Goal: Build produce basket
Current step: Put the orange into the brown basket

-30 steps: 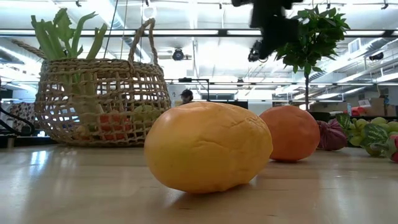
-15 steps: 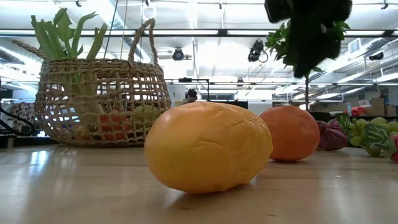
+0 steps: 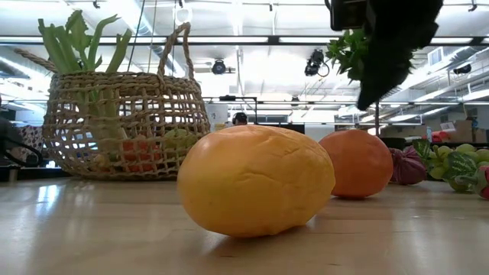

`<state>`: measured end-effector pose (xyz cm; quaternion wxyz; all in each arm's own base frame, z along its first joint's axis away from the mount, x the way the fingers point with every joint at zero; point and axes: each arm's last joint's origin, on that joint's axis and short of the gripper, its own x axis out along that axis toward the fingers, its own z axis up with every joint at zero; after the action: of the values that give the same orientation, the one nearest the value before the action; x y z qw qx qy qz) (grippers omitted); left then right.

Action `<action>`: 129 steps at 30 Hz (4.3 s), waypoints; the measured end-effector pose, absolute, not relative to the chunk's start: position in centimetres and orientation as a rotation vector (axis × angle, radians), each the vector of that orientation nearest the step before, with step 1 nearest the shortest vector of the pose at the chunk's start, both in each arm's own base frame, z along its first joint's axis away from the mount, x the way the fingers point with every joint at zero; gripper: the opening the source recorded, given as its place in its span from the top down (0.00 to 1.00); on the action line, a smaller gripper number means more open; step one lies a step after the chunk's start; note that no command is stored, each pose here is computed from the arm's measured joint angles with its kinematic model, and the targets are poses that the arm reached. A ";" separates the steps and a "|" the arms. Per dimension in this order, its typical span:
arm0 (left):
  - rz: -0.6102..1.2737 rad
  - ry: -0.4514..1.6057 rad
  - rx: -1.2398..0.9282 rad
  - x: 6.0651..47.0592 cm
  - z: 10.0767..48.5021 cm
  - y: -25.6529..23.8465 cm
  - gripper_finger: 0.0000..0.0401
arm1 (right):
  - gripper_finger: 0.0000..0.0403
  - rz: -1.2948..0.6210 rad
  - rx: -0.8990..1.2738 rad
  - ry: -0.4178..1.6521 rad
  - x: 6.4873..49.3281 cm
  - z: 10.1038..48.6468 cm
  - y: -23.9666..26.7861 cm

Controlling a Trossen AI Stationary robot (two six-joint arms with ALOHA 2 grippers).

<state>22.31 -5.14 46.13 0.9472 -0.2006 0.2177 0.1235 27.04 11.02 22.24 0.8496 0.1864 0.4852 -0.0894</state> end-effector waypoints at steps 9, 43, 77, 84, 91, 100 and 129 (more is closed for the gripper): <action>0.253 0.443 -0.416 22.3 46.1 -5.1 0.57 | 0.10 -0.086 0.222 1.004 27.8 21.7 11.3; 0.270 0.475 -0.466 22.3 45.7 -5.4 0.57 | 0.17 -0.161 0.205 1.130 30.0 16.1 11.7; 0.106 0.272 0.296 21.6 48.7 -5.6 0.09 | 0.19 -0.088 0.800 0.163 34.8 39.6 3.6; 0.145 0.333 0.318 22.6 47.8 -5.6 0.00 | 0.19 -0.084 0.850 0.098 34.9 40.1 2.9; 0.206 0.393 0.347 24.7 46.5 -5.4 0.00 | 0.19 -0.009 0.868 0.043 35.0 40.9 3.1; 0.228 0.394 0.345 25.1 46.4 -5.2 0.00 | 0.19 0.025 0.866 0.080 35.0 40.7 3.2; 0.153 0.373 0.190 26.3 46.0 -5.6 0.00 | 0.19 0.058 0.828 0.079 35.1 40.8 2.4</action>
<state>26.28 -5.58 46.03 0.9753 0.0943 0.1850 0.0759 35.06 2.43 40.83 0.9143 0.4022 0.0384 0.0281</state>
